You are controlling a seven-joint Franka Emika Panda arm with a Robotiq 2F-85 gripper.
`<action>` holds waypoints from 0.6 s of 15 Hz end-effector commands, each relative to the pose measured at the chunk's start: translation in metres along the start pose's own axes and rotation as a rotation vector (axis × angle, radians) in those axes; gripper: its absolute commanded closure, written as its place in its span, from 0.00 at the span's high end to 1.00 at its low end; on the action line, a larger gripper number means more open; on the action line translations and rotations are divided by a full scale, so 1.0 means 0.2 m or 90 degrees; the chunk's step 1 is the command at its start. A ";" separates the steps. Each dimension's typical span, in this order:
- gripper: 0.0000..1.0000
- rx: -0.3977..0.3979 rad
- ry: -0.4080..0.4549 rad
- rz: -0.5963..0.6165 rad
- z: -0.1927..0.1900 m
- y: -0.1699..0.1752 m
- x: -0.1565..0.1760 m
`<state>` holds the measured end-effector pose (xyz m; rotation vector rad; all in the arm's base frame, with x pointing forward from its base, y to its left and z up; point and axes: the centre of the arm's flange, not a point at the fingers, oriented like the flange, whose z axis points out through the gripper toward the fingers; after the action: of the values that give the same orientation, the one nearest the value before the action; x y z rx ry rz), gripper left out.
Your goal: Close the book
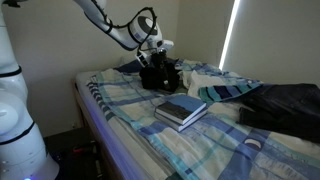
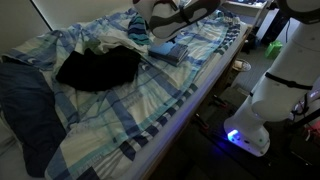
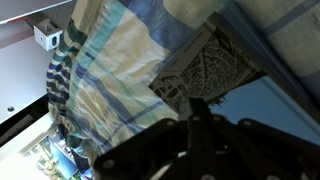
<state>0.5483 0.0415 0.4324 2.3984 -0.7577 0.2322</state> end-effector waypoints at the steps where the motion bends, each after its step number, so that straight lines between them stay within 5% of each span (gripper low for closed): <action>1: 0.06 0.022 0.002 -0.003 -0.06 0.12 -0.13; 9: 0.03 0.054 0.019 -0.025 -0.14 0.23 -0.28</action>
<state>0.5009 0.0557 0.4548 2.4337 -0.7273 0.2796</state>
